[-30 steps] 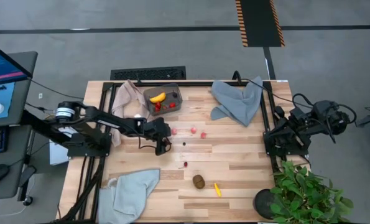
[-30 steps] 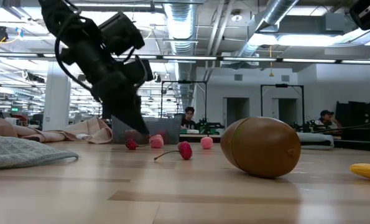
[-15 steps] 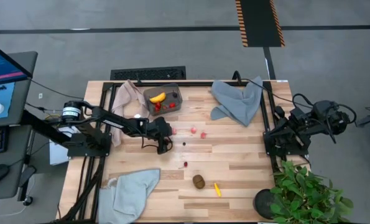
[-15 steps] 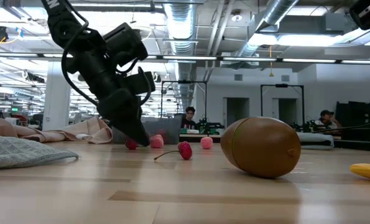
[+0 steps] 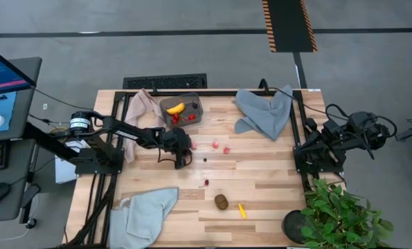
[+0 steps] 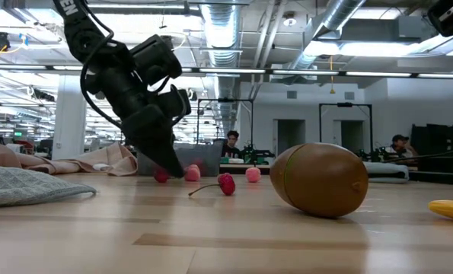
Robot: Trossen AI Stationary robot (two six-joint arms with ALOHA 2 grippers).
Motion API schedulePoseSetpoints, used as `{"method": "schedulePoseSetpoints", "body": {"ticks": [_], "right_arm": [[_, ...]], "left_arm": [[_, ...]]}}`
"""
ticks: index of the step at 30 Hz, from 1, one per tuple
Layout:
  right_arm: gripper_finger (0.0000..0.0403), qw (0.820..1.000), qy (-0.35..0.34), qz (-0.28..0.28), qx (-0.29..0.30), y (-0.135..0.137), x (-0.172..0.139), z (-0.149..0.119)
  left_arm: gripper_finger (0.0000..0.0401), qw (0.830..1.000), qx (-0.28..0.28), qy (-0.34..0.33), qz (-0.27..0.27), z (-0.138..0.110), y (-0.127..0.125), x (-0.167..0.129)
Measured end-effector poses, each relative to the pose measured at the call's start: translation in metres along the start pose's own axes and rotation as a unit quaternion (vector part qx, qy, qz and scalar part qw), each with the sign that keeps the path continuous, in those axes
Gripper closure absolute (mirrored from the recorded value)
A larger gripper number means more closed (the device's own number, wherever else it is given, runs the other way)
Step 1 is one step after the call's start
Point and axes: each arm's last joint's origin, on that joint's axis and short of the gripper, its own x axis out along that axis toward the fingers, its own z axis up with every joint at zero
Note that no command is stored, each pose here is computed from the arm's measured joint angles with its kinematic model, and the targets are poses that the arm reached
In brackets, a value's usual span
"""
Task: Pick and placing Produce into tupperware
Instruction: Put the red cherry into the black bin
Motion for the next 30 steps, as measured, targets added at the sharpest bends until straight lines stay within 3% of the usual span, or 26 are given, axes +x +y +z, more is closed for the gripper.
{"method": "schedulePoseSetpoints", "body": {"ticks": [6,19,30], "right_arm": [[0.0339,1.000,0.000,0.000,0.000,0.000,0.000,0.000],[0.0339,1.000,-0.001,-0.001,0.000,0.000,0.000,0.000],[0.0339,1.000,-0.003,-0.011,0.000,-0.001,0.000,0.000]], "left_arm": [[0.0400,0.999,0.008,-0.020,-0.039,0.004,-0.003,-0.001],[0.0401,0.997,0.032,-0.063,-0.038,0.018,-0.005,-0.021],[0.0401,0.991,0.032,-0.125,0.043,0.034,0.019,-0.067]]}}
